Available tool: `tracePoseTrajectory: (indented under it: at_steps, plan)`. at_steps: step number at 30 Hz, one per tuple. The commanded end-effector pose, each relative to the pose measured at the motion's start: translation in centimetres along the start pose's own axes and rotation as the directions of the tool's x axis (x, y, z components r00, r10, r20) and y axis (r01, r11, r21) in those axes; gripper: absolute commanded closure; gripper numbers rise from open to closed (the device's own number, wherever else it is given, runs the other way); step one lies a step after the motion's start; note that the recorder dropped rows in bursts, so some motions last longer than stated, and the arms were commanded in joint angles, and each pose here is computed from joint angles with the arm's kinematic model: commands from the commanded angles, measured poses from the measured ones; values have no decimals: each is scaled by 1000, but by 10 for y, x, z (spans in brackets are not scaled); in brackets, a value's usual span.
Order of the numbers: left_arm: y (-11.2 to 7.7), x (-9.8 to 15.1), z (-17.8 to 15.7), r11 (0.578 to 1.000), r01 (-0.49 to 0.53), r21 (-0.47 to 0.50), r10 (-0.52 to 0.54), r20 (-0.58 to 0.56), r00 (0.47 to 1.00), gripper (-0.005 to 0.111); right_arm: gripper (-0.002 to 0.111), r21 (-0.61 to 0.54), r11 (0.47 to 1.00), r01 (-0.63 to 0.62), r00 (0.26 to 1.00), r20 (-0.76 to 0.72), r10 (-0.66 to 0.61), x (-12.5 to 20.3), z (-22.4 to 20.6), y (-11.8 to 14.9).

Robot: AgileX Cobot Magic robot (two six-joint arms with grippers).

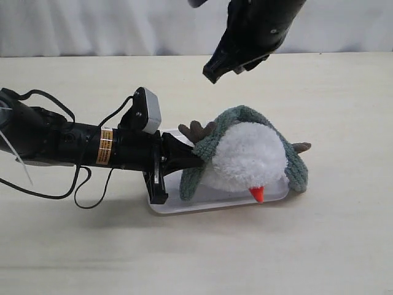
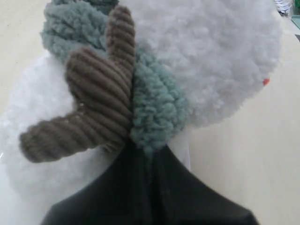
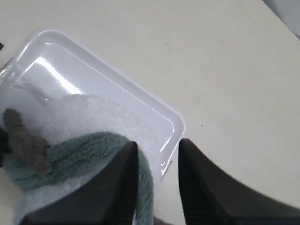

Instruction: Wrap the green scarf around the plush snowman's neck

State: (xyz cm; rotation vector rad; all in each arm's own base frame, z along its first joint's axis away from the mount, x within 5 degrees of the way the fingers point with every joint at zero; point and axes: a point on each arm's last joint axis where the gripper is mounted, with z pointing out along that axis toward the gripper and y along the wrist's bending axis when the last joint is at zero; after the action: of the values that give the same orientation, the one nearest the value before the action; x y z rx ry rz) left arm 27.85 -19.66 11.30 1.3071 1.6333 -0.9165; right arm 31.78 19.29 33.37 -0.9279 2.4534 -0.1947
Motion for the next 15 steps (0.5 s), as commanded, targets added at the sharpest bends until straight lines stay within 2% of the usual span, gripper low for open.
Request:
tracePoseTrajectory:
  at_steps: [1, 3, 6, 8, 11, 15]
  plan:
    - [4, -3, -2, 999, 31, -37, -31, 19, 999, 107, 80, -111, 991, -74, 996, -66, 67, 15, -26, 4]
    - [5, -4, -2, 999, 34, -41, -34, 15, 999, 107, 80, -181, 981, -62, 995, -94, 46, 21, -22, 14]
    - [5, -3, -2, 998, 37, -44, -36, 11, 999, 107, 82, -204, 977, -56, 982, -188, 17, 38, -1, 24]
    - [5, -3, -2, 998, 45, -44, -44, 11, 999, 107, 88, -179, 983, -38, 967, -255, -9, 50, 15, 27]
    - [5, -3, -2, 998, 47, -43, -46, 13, 999, 107, 102, -102, 995, -24, 975, -222, 1, 55, 38, 27]
    - [5, -3, -2, 998, 47, -43, -46, 13, 999, 107, 104, -96, 995, -26, 973, -233, 3, 56, 50, 29]
